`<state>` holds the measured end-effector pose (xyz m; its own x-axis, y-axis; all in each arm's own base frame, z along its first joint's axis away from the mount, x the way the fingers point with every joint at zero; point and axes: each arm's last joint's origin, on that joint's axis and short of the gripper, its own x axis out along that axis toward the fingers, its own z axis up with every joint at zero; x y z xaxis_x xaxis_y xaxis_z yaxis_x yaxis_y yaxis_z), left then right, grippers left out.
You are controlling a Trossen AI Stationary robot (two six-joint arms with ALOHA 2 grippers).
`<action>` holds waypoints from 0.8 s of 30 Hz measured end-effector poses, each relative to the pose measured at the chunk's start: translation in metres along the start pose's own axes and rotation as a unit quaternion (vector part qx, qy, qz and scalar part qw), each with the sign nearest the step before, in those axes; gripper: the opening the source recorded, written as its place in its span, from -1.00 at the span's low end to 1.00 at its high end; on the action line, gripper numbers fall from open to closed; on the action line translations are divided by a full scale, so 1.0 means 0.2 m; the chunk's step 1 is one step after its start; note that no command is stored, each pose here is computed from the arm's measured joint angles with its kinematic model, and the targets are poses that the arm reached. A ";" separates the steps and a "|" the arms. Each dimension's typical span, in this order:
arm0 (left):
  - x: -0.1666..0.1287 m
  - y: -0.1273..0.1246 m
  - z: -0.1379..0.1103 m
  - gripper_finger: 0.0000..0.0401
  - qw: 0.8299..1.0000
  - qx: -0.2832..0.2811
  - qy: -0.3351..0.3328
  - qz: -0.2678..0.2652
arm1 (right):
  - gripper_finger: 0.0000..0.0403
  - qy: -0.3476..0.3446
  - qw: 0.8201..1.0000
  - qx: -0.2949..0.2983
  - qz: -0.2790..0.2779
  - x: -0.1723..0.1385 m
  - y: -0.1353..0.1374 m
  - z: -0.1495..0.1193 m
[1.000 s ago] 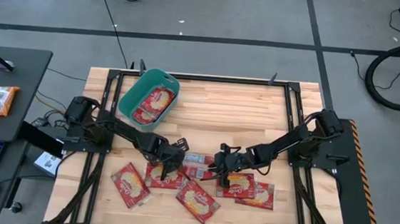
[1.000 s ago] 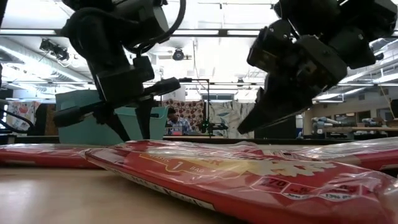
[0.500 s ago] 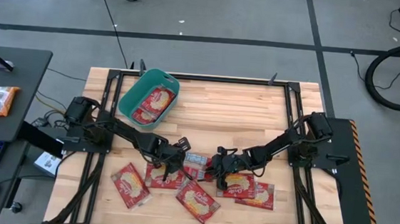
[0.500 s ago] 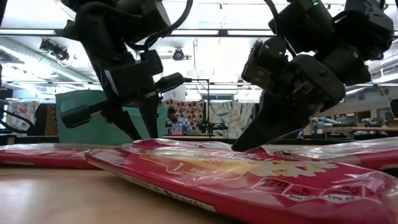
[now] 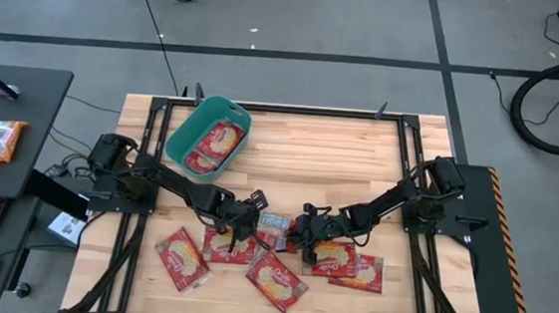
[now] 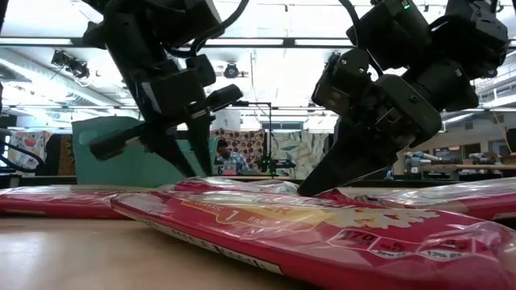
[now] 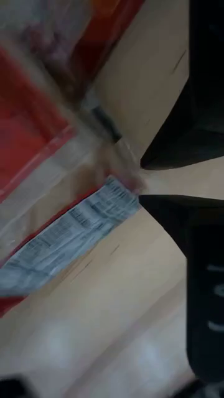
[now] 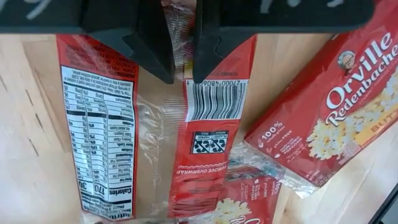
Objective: Sort popcorn bags into baskets
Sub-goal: Put the red popcorn bag into the green bin
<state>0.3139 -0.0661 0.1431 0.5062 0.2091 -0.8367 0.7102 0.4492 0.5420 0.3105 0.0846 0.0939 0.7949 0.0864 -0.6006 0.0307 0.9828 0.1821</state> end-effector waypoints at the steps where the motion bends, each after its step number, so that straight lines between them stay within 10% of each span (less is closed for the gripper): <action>1: -0.01 0.00 -0.01 -0.60 1.000 -0.003 -0.001 -0.010 | -0.67 -0.001 1.000 -0.003 0.000 0.00 0.00 0.00; 16: -0.03 0.09 -0.10 -0.60 0.968 -0.170 -0.132 -0.126 | -0.67 -0.015 0.992 -0.123 -0.022 -0.10 0.12 0.07; 24: -0.01 0.12 -0.07 -0.60 0.969 -0.186 -0.144 -0.080 | -0.51 0.026 0.976 -0.199 -0.080 -0.12 0.29 0.17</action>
<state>0.3229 -0.0426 0.1580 0.5579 -0.1154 -0.8219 0.5925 0.7488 0.2970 0.3144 0.1345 0.1455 0.7675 -0.0758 -0.6366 -0.0931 0.9693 -0.2276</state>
